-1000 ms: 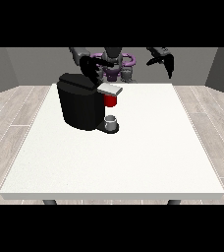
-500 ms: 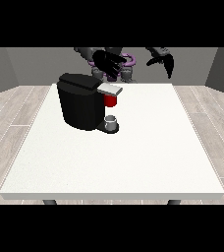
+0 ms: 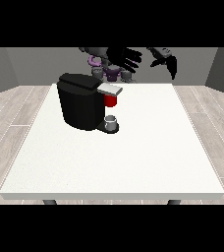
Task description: Insert the coffee pod into the coffee machine and close the lid
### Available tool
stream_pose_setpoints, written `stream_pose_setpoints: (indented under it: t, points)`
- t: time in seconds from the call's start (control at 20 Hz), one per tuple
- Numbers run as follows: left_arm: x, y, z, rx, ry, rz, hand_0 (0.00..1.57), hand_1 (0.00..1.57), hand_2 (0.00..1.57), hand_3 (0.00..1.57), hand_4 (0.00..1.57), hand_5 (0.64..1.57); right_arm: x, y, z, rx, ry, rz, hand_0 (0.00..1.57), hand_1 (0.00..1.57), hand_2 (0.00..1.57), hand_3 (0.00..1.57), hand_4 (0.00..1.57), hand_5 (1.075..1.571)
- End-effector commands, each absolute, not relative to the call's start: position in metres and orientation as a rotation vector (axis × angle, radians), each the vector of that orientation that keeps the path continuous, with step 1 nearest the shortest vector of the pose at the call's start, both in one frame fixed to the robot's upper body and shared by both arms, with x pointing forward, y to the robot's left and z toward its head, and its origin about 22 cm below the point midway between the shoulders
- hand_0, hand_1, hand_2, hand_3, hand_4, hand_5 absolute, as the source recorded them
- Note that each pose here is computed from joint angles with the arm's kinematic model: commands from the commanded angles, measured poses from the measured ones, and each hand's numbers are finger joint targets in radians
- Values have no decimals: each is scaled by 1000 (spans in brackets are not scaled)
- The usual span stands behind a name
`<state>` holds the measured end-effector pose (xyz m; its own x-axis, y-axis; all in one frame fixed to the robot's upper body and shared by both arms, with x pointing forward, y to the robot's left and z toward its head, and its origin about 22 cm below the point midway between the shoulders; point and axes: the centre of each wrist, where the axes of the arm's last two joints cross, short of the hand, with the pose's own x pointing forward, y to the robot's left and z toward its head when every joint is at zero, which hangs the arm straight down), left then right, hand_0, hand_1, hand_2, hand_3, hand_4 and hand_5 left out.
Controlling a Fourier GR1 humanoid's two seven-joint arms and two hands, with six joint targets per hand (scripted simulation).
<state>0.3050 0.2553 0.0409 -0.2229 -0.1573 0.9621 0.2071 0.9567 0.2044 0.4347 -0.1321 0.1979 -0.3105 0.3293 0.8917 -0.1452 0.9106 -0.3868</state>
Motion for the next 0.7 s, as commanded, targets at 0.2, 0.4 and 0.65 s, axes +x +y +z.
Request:
stream_pose_setpoints:
  t: [0.2,0.4,0.65]
  points:
    - [319,221,67,-56,-1823,-359,0,0,0,0,429,1571,438,-94,230,-195,-1892,502,0,0,0,0,146,1571]
    - [313,242,58,-112,-1827,-370,0,0,0,0,444,1571,445,-116,264,-225,-1926,514,0,0,0,0,0,1571]
    - [322,251,67,-88,-1862,-372,0,0,0,0,426,1571,442,-90,273,-236,-1933,555,0,0,0,0,0,1571]
